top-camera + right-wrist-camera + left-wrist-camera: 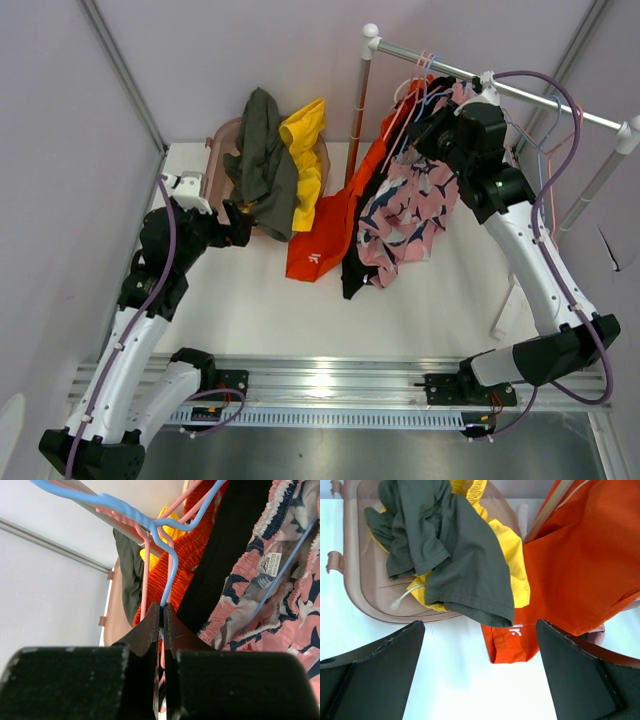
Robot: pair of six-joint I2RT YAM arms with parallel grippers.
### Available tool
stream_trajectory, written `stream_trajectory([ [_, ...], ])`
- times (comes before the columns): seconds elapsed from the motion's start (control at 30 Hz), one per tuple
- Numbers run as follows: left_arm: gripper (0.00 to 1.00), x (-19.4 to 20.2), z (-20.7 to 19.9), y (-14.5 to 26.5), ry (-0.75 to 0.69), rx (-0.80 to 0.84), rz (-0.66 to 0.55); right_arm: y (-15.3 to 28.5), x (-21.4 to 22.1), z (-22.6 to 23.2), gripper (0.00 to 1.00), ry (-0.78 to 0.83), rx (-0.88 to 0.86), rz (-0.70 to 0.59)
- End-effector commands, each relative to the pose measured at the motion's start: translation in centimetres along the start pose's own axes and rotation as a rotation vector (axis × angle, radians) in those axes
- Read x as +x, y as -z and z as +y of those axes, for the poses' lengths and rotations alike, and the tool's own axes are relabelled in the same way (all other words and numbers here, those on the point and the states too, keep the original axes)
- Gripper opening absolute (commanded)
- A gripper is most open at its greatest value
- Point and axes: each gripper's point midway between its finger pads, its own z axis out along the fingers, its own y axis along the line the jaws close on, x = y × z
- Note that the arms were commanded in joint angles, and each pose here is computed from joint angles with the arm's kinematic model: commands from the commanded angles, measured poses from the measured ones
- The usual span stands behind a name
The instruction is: Remove the shorts from the hanger
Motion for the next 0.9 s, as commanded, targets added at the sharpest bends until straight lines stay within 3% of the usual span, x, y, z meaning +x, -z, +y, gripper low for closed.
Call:
stream_trajectory([
  [0.0, 0.99, -2.0, -2.3, 0.7, -0.013, 0.115, -0.078, 2.4, -2.2, 1.7, 0.0, 0.002, -0.052, -0.068],
  [0.17, 0.99, -7.3, -8.4, 3.4, -0.044, 0.329, -0.187, 6.0, -4.5, 2.9, 0.0, 0.011, -0.08, -0.125],
  [0.4, 0.99, -10.5, -19.2, 5.8, -0.07, 0.75, -0.212, 10.3, -6.9, 4.8, 0.0, -0.007, -0.14, -0.172],
  [0.67, 0.99, -7.1, -29.1, 6.5, -0.083, 1.108, -0.179, 13.4, -7.2, 5.8, 0.0, -0.06, -0.201, -0.176],
  [0.87, 0.99, -3.6, -33.0, 4.7, -0.12, 1.15, -0.136, 14.7, -7.6, 6.5, 0.0, -0.071, -0.231, -0.175],
])
